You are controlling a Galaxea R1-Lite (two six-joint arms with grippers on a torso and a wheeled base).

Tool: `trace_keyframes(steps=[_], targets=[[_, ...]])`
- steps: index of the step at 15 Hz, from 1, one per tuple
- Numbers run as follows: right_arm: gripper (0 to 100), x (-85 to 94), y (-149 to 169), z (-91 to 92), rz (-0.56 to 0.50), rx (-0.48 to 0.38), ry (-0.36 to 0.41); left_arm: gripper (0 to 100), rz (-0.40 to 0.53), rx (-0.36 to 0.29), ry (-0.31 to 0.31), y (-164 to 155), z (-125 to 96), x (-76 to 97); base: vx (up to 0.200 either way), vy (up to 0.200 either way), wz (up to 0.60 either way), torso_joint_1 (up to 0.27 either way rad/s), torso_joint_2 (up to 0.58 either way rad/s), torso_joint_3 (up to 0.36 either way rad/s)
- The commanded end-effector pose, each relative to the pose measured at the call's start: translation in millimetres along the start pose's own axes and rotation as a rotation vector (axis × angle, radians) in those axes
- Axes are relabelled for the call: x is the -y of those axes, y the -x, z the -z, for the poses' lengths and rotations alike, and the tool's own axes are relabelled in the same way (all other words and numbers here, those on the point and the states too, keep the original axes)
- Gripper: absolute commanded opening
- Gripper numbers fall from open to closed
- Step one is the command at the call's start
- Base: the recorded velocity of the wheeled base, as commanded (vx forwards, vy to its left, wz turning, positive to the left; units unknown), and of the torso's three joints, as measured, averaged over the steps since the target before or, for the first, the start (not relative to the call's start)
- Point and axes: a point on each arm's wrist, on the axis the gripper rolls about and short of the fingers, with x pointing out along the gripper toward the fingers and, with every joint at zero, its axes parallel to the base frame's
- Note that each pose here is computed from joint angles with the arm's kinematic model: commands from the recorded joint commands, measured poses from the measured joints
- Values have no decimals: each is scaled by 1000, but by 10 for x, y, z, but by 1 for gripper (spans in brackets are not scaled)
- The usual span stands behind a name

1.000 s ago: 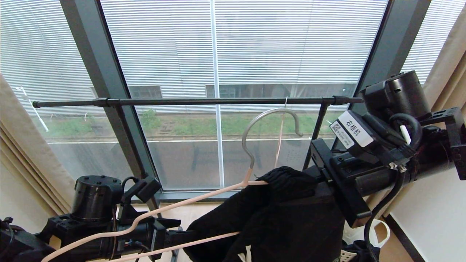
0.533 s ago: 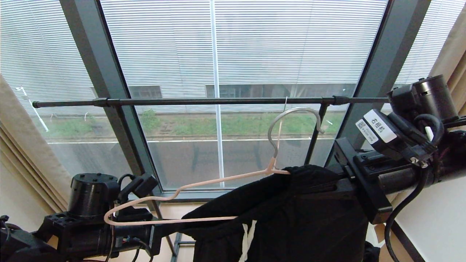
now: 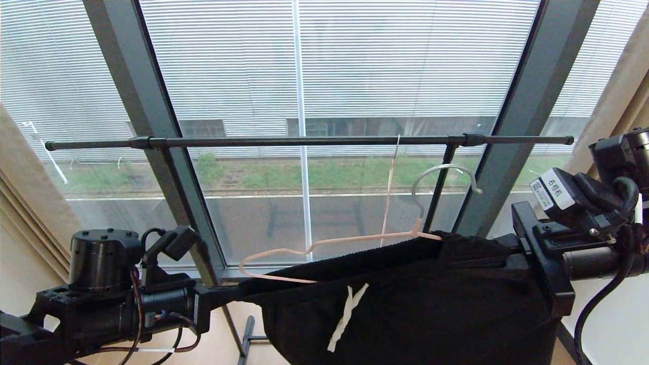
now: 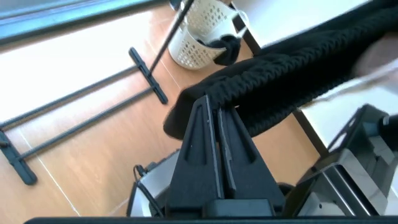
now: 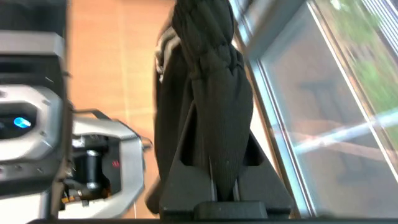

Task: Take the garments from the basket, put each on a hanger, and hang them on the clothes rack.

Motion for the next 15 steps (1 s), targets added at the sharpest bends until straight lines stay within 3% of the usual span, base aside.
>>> trace_keyframes(steps=[1, 6, 13, 14, 15], targets=[[0, -42, 24, 40, 13, -17, -7, 0, -8, 21, -5, 39, -34, -1, 0, 0, 0, 0, 0, 0], [0, -95, -20, 170, 72, -133, -6, 0, -8, 44, -18, 85, -70, 25, 0, 0, 0, 0, 0, 0], [0, -135, -164, 221, 68, -217, 2, 0, 0, 88, -48, 198, -122, 113, 0, 0, 0, 0, 0, 0], [0, -103, -303, 258, 106, -298, 14, 0, 10, 125, -76, 283, -171, 192, 0, 0, 0, 0, 0, 0], [0, -101, -375, 275, 103, -293, 26, 0, 15, 142, -89, 311, -202, 222, 0, 0, 0, 0, 0, 0]])
